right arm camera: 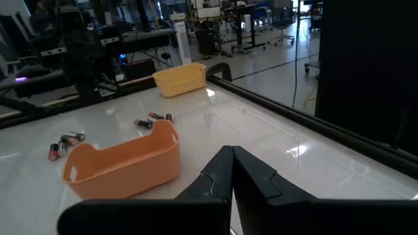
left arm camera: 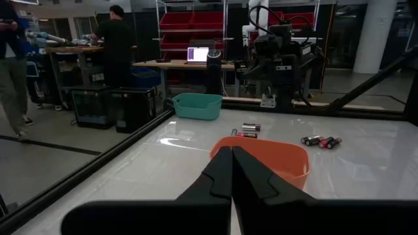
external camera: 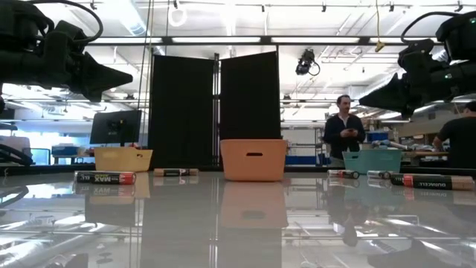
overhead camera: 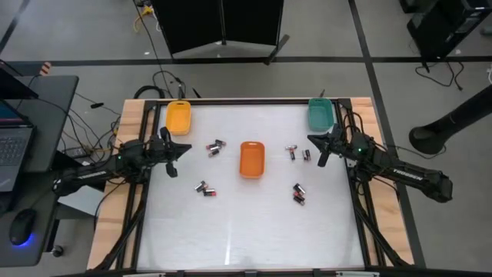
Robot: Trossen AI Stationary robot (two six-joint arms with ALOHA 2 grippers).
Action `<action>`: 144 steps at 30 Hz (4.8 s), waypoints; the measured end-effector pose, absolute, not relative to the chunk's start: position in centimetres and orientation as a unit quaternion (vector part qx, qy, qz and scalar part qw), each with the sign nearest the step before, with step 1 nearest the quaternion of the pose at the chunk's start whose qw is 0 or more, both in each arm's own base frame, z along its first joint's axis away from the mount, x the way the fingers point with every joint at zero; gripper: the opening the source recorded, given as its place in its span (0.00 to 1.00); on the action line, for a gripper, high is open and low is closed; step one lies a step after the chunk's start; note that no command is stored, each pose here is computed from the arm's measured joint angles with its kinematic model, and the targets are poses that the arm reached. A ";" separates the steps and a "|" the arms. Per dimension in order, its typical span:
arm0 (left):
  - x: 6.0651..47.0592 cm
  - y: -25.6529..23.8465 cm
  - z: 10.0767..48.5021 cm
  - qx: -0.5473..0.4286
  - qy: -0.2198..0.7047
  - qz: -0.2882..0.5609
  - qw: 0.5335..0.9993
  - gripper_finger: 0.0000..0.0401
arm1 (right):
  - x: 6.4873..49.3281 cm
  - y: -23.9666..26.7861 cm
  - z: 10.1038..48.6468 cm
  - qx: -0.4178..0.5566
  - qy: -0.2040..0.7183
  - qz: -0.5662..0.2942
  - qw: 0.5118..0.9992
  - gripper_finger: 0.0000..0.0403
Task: Sort batteries
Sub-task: Put the silver battery into the orange bin
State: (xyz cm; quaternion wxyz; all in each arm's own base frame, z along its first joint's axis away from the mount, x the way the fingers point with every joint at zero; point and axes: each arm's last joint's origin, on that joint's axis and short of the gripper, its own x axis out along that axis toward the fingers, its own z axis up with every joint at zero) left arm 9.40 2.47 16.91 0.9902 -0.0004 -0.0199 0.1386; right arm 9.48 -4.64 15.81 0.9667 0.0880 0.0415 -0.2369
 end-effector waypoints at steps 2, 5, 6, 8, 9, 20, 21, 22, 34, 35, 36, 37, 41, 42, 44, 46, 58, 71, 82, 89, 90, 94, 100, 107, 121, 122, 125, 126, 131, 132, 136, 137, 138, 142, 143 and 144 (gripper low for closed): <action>9.4 2.5 16.9 0.000 -0.020 0.139 0.990 0.02 | 9.5 -4.6 15.8 0.088 0.042 -0.237 0.967 0.05; 9.4 2.5 16.9 0.000 -0.020 0.139 0.990 0.02 | 9.5 -4.6 15.8 0.088 0.042 -0.237 0.967 0.05; 9.4 2.5 16.9 0.000 -0.020 0.139 0.990 0.02 | 9.5 -4.6 15.8 0.088 0.042 -0.237 0.967 0.05; 9.4 2.5 16.9 0.000 -0.020 0.138 0.990 0.02 | 9.5 -4.6 15.8 0.088 0.042 -0.237 0.967 0.05; 9.4 2.5 16.9 0.000 -0.020 0.139 0.990 0.02 | 9.5 -4.6 15.8 0.088 0.042 -0.238 0.966 0.05; 9.4 2.5 16.9 0.000 -0.020 0.139 0.990 0.02 | 9.5 -4.7 17.1 0.074 -0.022 -0.234 0.969 0.05; 9.4 2.5 16.9 0.000 -0.020 0.139 0.990 0.02 | 9.5 -4.7 17.3 0.072 -0.035 -0.233 0.969 0.05; 9.4 2.5 16.9 0.000 -0.020 0.139 0.990 0.02 | 9.5 -4.7 17.6 0.068 -0.049 -0.232 0.969 0.05; 9.4 2.5 17.0 0.000 -0.024 0.138 0.990 0.02 | 9.5 -4.4 19.5 0.071 -0.129 -0.197 0.969 0.04; 9.4 2.5 17.1 0.001 -0.028 0.138 0.990 0.02 | 9.7 -4.3 19.6 0.073 -0.120 -0.196 0.971 0.03; 9.4 2.5 17.2 0.001 -0.032 0.138 0.990 0.02 | 9.8 -4.3 19.7 0.076 -0.110 -0.199 0.971 0.02; 9.4 2.5 17.2 0.002 -0.036 0.139 0.990 0.02 | 9.9 -4.3 19.8 0.080 -0.099 -0.202 0.971 0.02; 9.4 2.5 17.3 0.002 -0.042 0.138 0.989 0.02 | 10.7 -4.3 21.0 0.091 -0.046 -0.209 0.973 0.02; 9.4 2.5 17.4 0.003 -0.045 0.138 0.989 0.02 | 10.9 -4.4 21.3 0.093 -0.028 -0.210 0.973 0.02; 9.4 2.5 17.4 0.003 -0.047 0.138 0.989 0.02 | 11.5 -4.4 21.7 0.097 0.013 -0.217 0.971 0.02; 9.4 2.5 17.5 0.003 -0.051 0.138 0.989 0.02 | 12.1 -4.4 22.4 0.100 0.054 -0.227 0.967 0.02; 9.3 2.4 18.0 0.006 -0.077 0.138 0.987 0.02 | 16.8 -4.5 24.3 0.124 0.277 -0.225 0.926 0.08; 9.3 2.4 18.1 0.006 -0.079 0.138 0.987 0.02 | 21.9 -5.7 21.1 0.129 0.419 -0.217 0.872 0.23; 9.3 2.4 18.2 0.007 -0.087 0.138 0.987 0.02 | 25.3 -6.8 21.8 0.104 0.528 -0.205 0.818 0.29; 9.3 2.4 18.2 0.007 -0.087 0.138 0.987 0.02 | 25.1 -7.0 22.2 0.084 0.560 -0.191 0.802 0.10; 9.3 2.4 18.2 0.007 -0.087 0.138 0.987 0.02 | 25.1 -7.0 22.2 0.078 0.563 -0.187 0.801 0.06; 9.3 2.4 18.2 0.007 -0.086 0.138 0.987 0.02 | 25.1 -7.0 22.2 0.065 0.566 -0.177 0.802 0.04; 9.3 2.4 18.1 0.007 -0.083 0.138 0.987 0.02 | 25.1 -6.9 22.2 0.072 0.567 -0.152 0.806 0.03; 9.3 2.4 18.2 0.009 -0.084 0.138 0.987 0.02 | 25.2 -6.8 22.2 0.083 0.566 -0.147 0.807 0.06; 9.3 2.3 17.9 0.011 -0.072 0.110 0.991 0.02 | 25.5 -7.0 22.9 0.107 0.553 -0.140 0.815 0.04; 9.4 2.3 17.9 0.012 -0.072 0.105 0.992 0.02 | 25.5 -7.1 23.1 0.106 0.550 -0.140 0.816 0.05; 9.4 2.2 17.9 0.012 -0.072 0.103 0.992 0.02 | 25.8 -7.1 23.8 0.106 0.541 -0.141 0.822 0.07; 9.4 2.2 17.9 0.012 -0.071 0.103 0.992 0.02 | 25.9 -7.2 24.0 0.105 0.538 -0.141 0.824 0.07; 9.5 2.3 17.8 0.011 -0.063 0.103 0.993 0.02 | 26.1 -7.2 24.4 0.101 0.533 -0.139 0.829 0.04; 9.5 2.3 17.7 0.010 -0.059 0.103 0.993 0.02 | 26.1 -7.2 24.4 0.101 0.533 -0.138 0.828 0.03; 9.8 2.3 17.4 0.007 -0.040 0.096 0.995 0.02 | 26.0 -7.1 24.1 0.107 0.537 -0.129 0.827 0.03; 9.9 2.3 17.3 0.007 -0.035 0.096 0.995 0.02 | 26.0 -7.1 24.0 0.112 0.535 -0.121 0.828 0.03; 10.0 2.4 17.2 0.006 -0.028 0.096 0.995 0.02 | 26.1 -7.0 24.0 0.120 0.530 -0.112 0.832 0.04; 10.2 2.4 16.9 0.002 -0.007 0.096 0.995 0.02 | 26.5 -7.0 24.0 0.135 0.509 -0.095 0.845 0.04; 10.3 2.4 16.8 0.002 -0.002 0.096 0.995 0.02 | 26.5 -7.0 24.0 0.135 0.510 -0.096 0.844 0.03; 10.4 2.5 16.7 0.001 0.002 0.096 0.995 0.02 | 26.4 -7.0 23.9 0.132 0.511 -0.100 0.843 0.03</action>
